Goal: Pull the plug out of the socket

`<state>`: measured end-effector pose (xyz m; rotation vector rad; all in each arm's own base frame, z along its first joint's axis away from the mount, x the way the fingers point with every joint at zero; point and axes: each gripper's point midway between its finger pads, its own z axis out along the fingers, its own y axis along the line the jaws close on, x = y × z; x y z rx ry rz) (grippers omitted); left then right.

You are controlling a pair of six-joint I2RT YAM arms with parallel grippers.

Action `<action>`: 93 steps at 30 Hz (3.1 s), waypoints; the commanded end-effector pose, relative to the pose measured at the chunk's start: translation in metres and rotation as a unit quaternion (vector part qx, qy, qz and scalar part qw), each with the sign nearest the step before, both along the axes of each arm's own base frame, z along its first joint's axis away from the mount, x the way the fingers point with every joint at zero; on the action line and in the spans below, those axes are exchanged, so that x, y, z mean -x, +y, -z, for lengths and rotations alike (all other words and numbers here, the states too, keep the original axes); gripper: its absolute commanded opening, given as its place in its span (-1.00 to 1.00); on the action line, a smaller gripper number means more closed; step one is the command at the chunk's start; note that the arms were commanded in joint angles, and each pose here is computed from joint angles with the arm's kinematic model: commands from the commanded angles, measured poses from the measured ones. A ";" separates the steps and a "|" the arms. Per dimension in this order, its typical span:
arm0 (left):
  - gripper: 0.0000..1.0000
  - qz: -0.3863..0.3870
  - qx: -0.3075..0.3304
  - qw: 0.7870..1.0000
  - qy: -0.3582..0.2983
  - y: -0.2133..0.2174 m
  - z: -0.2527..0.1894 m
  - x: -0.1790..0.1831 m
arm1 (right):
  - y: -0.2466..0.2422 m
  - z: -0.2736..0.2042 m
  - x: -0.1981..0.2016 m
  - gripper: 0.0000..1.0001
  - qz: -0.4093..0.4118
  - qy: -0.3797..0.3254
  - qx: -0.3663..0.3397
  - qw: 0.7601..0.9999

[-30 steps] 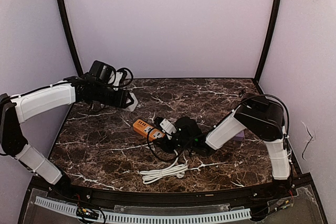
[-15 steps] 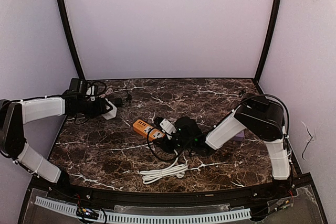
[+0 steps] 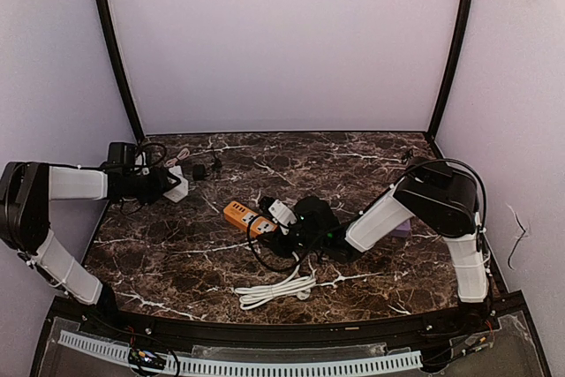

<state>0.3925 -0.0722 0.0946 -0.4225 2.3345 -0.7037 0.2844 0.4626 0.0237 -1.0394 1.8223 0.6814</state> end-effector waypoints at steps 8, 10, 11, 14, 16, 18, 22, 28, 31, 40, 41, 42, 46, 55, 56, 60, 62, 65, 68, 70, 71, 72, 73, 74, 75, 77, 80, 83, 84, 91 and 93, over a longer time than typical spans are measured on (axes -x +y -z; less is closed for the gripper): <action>-0.41 -0.036 0.017 0.999 0.024 0.024 0.020 -0.004 | -0.026 0.054 0.007 -1.00 0.017 0.039 0.080 0.996; -0.18 -0.040 0.008 0.998 0.038 0.028 0.025 -0.002 | -0.026 0.055 0.007 -1.00 0.016 0.039 0.081 0.996; -0.10 -0.042 0.006 0.998 0.043 0.030 0.028 -0.002 | -0.026 0.054 0.007 -1.00 0.017 0.039 0.081 0.996; 0.09 -0.047 0.003 0.997 0.055 0.032 0.034 0.001 | -0.026 0.054 0.007 -1.00 0.016 0.039 0.081 0.996; 0.18 -0.053 0.004 0.997 0.064 0.034 0.038 0.003 | -0.025 0.054 0.007 -1.00 0.016 0.039 0.080 0.996; 0.28 -0.058 0.003 0.996 0.070 0.036 0.041 0.005 | -0.026 0.054 0.007 -1.00 0.016 0.039 0.081 0.996; 0.54 -0.073 -0.004 0.994 0.078 0.043 0.042 0.010 | -0.026 0.054 0.007 -1.00 0.016 0.039 0.081 0.996; 0.97 -0.097 -0.035 0.991 0.079 0.057 0.031 0.020 | -0.026 0.054 0.007 -1.00 0.017 0.039 0.080 0.996; 0.97 -0.099 -0.044 0.991 0.079 0.059 0.027 0.024 | -0.026 0.055 0.007 -1.00 0.017 0.040 0.081 0.996; 0.97 -0.098 -0.041 0.994 0.028 0.057 -0.008 0.028 | -0.024 0.053 0.005 -1.00 0.020 0.046 0.084 0.995; 0.97 -0.092 -0.043 0.995 0.020 0.055 -0.012 0.029 | -0.023 0.052 0.005 -1.00 0.019 0.046 0.083 0.995; 0.97 -0.088 -0.046 0.995 0.006 0.053 -0.022 0.029 | -0.023 0.050 0.005 -1.00 0.019 0.047 0.085 0.995; 0.97 -0.063 -0.096 0.993 -0.011 0.041 -0.041 0.035 | -0.024 0.035 -0.007 -1.00 0.045 0.034 0.093 0.994; 0.97 0.009 -0.129 0.991 -0.031 -0.007 -0.043 0.041 | -0.016 -0.039 -0.053 -1.00 0.077 0.020 0.069 0.994; 0.97 0.019 -0.131 0.991 -0.034 -0.014 -0.043 0.042 | -0.018 -0.045 -0.061 -1.00 0.081 0.018 0.070 0.994; 0.97 0.030 -0.144 0.988 -0.039 -0.021 -0.040 0.046 | -0.032 -0.072 -0.101 -1.00 0.114 0.008 0.076 0.991; 0.97 0.028 -0.149 0.988 -0.036 -0.019 -0.037 0.048 | -0.045 -0.083 -0.125 -1.00 0.143 0.006 0.080 0.986; 0.97 0.029 -0.151 0.988 -0.036 -0.018 -0.034 0.050 | -0.074 -0.094 -0.164 -1.00 0.190 0.006 0.087 0.978; 0.97 0.028 -0.154 0.987 -0.039 -0.017 -0.034 0.051 | -0.106 -0.102 -0.200 -1.00 0.234 0.014 0.087 0.968; 0.97 0.026 -0.158 0.986 -0.039 -0.015 -0.033 0.051 | -0.127 -0.113 -0.224 -1.00 0.262 0.018 0.075 0.962; 0.97 0.025 -0.159 0.986 -0.039 -0.015 -0.033 0.051 | -0.137 -0.119 -0.235 -1.00 0.273 0.018 0.070 0.959; 0.97 0.025 -0.158 0.986 -0.040 -0.015 -0.034 0.051 | -0.145 -0.127 -0.244 -1.00 0.283 0.015 0.063 0.957; 0.98 0.025 -0.158 0.986 -0.041 -0.015 -0.034 0.051 | -0.153 -0.136 -0.253 -1.00 0.292 0.011 0.057 0.955; 0.98 0.025 -0.157 0.986 -0.042 -0.016 -0.035 0.050 | -0.160 -0.146 -0.262 -1.00 0.299 0.006 0.050 0.953; 0.98 0.025 -0.156 0.986 -0.044 -0.016 -0.036 0.050 | -0.164 -0.157 -0.269 -1.00 0.302 0.000 0.041 0.952; 0.98 0.025 -0.156 0.986 -0.046 -0.016 -0.038 0.049 | -0.171 -0.181 -0.281 -1.00 0.308 -0.016 0.027 0.951; 0.98 0.026 -0.155 0.986 -0.048 -0.017 -0.039 0.049 | -0.176 -0.193 -0.291 -1.00 0.310 -0.029 0.027 0.950; 0.97 0.025 -0.155 0.986 -0.048 -0.016 -0.039 0.049 | -0.176 -0.183 -0.292 -1.00 0.308 -0.024 0.033 0.951; 0.97 0.025 -0.156 0.986 -0.049 -0.016 -0.039 0.049 | -0.175 -0.175 -0.292 -1.00 0.305 -0.018 0.036 0.951; 0.97 0.027 -0.155 0.986 -0.048 -0.017 -0.039 0.050 | -0.176 -0.116 -0.286 -1.00 0.304 0.016 0.067 0.950; 0.97 0.027 -0.154 0.986 -0.048 -0.017 -0.039 0.050 | -0.181 -0.100 -0.287 -1.00 0.312 0.019 0.084 0.946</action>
